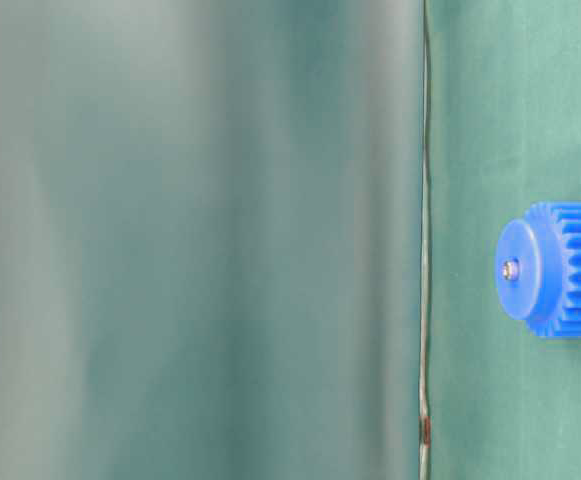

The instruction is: Insert the shaft placed at a random location into the center hole of the medium gear at another random location.

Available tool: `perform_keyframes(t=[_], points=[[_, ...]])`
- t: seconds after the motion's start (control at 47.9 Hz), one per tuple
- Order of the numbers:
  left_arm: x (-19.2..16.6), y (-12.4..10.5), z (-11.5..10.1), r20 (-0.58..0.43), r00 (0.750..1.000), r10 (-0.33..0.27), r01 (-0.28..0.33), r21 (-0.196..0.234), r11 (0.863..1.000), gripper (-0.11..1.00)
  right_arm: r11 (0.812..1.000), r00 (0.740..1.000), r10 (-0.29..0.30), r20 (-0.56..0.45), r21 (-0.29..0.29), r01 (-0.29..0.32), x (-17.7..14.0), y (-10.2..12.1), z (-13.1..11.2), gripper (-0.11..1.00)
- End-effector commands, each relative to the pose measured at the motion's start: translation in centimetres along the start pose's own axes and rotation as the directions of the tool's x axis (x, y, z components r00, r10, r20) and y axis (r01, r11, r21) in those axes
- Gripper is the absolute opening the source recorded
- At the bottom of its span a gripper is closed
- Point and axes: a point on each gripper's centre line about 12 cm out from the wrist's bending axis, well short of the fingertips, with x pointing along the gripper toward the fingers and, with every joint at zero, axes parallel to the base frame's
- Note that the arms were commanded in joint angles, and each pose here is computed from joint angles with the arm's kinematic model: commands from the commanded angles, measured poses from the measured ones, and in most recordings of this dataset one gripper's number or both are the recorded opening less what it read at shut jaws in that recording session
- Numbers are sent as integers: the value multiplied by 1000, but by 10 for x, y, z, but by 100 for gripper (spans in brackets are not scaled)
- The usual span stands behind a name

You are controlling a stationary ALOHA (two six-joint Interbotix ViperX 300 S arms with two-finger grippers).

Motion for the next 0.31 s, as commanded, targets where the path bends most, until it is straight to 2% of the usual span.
perform_keyframes(t=[0.0,0.292], points=[[1,0,8,25,1000,1,-1,3,1000,0,1000,1000,0,15,15,0,1,0,6,87],[1,0,9,26,1000,1,-1,3,1000,0,1000,1000,0,15,14,0,1,0,6,87]])
